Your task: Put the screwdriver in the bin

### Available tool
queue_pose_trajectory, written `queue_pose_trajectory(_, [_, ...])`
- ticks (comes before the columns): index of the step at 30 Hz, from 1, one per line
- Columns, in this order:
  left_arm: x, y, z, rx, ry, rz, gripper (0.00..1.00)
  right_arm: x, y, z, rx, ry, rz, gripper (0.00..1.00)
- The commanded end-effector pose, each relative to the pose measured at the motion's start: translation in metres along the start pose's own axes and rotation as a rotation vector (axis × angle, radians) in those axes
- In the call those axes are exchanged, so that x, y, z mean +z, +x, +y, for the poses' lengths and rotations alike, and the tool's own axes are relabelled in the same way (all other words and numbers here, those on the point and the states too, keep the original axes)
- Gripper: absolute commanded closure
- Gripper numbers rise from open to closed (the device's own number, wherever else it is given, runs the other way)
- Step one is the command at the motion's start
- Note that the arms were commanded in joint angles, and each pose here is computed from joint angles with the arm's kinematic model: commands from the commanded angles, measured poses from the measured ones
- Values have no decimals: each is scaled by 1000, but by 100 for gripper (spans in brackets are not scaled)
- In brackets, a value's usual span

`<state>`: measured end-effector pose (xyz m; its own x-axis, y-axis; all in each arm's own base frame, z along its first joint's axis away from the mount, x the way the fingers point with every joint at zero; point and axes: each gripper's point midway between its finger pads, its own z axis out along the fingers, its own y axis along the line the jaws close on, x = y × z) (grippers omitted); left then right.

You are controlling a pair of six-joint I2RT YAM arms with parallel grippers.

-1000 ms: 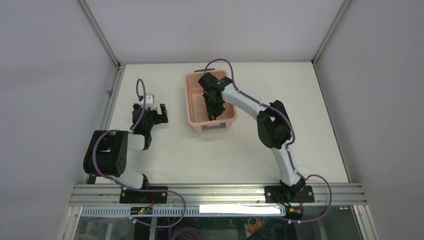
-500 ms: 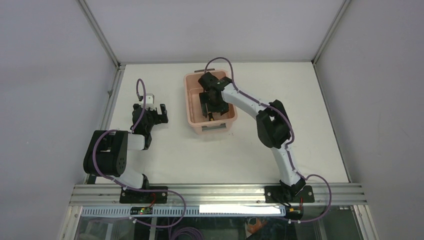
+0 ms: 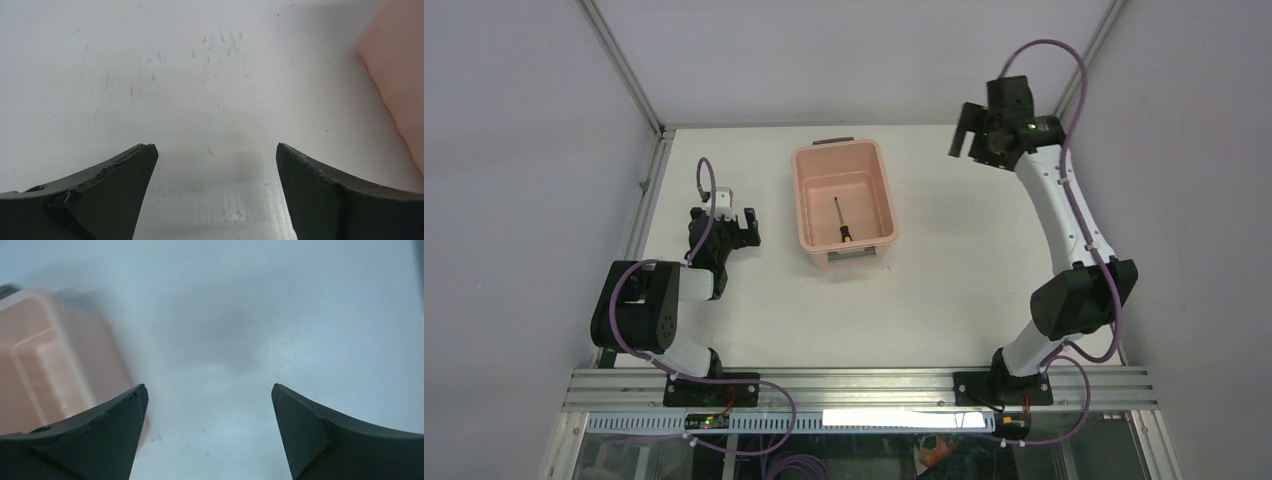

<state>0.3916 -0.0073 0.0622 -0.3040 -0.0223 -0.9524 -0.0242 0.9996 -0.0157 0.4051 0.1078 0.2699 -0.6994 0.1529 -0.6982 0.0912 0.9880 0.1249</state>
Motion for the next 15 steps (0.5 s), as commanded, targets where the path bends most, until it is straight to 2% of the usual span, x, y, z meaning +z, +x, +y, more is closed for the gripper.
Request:
queue_pose_trajectory(1, [-3,-16,-9,-17,36,-53,1,-4,-4,-89,44,177,-15,1])
queue_pose_trajectory(3, [-3,-16,-9,-16,36,-53,1,-10,-9,-119,67,268,-41,1])
queue_pose_trajectory(6, [-3,-16,-9,-17,36,-54,1,-15,-9,-140,112,327,-41,1])
queue_pose_trajectory(15, [-3,-16,-9,-17,36,-53,1,-21,-5,-136,160,296,-81,1])
